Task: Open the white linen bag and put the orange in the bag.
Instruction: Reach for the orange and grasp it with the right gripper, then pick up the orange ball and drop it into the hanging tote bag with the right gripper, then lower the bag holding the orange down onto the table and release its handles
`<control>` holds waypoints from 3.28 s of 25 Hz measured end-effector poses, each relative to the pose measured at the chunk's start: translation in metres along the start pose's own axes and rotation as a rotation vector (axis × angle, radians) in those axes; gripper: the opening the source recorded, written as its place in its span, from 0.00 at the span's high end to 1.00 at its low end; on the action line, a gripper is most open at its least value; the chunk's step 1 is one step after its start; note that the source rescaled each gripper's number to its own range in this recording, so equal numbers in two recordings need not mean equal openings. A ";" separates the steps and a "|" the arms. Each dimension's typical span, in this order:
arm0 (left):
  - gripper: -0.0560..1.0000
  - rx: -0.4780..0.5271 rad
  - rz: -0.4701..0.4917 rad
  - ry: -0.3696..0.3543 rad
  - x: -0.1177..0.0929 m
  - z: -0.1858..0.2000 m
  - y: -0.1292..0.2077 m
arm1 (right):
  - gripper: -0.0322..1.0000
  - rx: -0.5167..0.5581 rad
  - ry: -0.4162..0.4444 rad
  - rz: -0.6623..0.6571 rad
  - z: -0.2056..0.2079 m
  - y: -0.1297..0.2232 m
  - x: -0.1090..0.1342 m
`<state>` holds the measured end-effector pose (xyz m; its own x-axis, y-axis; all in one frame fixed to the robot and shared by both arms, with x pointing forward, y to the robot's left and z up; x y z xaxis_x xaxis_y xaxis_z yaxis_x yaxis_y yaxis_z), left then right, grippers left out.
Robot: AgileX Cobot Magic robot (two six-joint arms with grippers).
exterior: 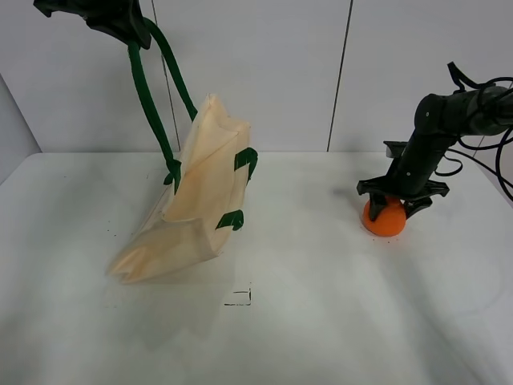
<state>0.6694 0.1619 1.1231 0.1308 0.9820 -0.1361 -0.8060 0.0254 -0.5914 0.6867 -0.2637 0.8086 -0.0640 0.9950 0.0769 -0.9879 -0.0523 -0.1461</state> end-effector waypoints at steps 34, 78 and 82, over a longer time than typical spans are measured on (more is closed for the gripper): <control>0.94 0.000 0.000 0.000 0.000 0.000 0.000 | 0.96 -0.241 -0.521 0.277 0.118 -0.026 0.320; 0.95 0.001 0.003 0.010 -0.002 0.001 0.000 | 0.00 -0.192 0.077 0.134 0.090 -0.096 0.067; 0.95 0.001 0.003 0.010 -0.002 0.001 0.000 | 0.00 -0.193 0.069 0.045 0.092 -0.100 0.025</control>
<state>0.6686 0.1602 1.1236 0.1343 0.9802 -0.1454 -0.8070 0.0230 -0.5902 0.7706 -0.2417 0.9162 -0.0908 0.9959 -0.0011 -0.9384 -0.0859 -0.3346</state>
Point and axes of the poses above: a point on each arm's last joint axis where the gripper is mounted, z pointing back along that axis away from the gripper, x along the wrist's bending axis when the last joint is at zero, y = z × x, the point moved 10 cm from there along -z, pointing out along that axis toward the gripper, and after that the axes turned 1 degree about z, right-handed, at the moved point
